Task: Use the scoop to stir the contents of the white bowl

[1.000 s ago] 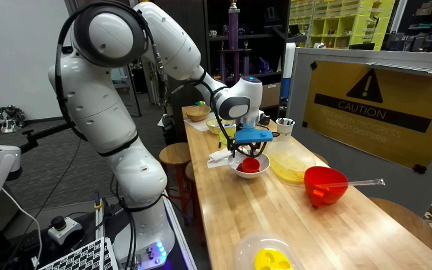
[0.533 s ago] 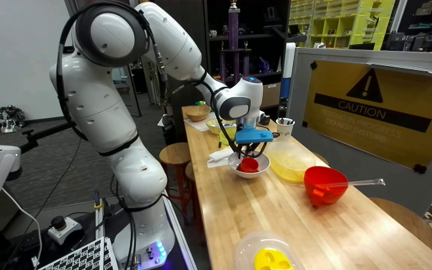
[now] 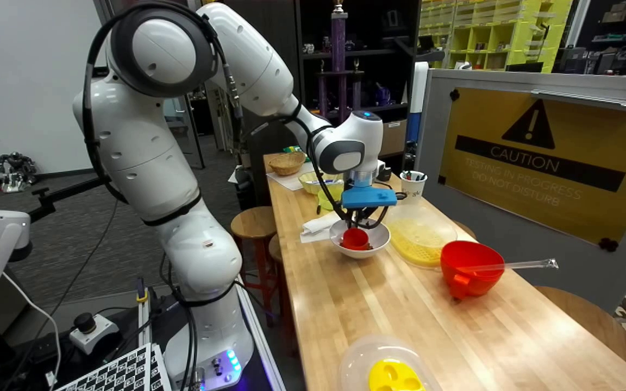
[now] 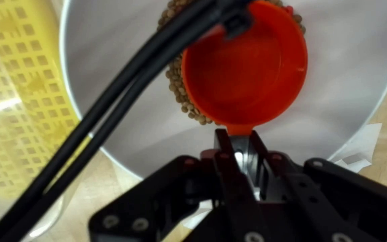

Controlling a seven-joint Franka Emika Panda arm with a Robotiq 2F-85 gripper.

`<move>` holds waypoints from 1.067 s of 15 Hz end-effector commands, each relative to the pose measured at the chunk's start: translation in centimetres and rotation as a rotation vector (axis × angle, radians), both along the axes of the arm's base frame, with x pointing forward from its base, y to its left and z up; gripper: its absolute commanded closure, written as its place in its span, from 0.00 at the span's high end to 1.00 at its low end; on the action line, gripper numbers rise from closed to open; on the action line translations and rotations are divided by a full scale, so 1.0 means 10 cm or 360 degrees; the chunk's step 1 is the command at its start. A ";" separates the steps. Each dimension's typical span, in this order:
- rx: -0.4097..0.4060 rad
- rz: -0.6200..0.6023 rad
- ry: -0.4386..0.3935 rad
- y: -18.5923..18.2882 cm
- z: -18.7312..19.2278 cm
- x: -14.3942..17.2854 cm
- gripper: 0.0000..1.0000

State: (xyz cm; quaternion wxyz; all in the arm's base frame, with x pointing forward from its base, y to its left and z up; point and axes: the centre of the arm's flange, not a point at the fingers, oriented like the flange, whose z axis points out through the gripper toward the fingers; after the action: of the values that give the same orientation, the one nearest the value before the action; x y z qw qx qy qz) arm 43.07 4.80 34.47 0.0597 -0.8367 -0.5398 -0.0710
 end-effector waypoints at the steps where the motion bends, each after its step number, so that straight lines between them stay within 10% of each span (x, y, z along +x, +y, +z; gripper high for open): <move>1: 0.0060 -0.0034 0.0001 -0.05 0.05 0.04 0.04; 16: 0.0372 -0.0411 0.0037 -0.32 0.10 0.02 0.04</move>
State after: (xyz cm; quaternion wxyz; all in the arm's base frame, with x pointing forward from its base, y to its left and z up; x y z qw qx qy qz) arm 43.66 2.29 35.08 0.1359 -0.8834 -0.4332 -0.1163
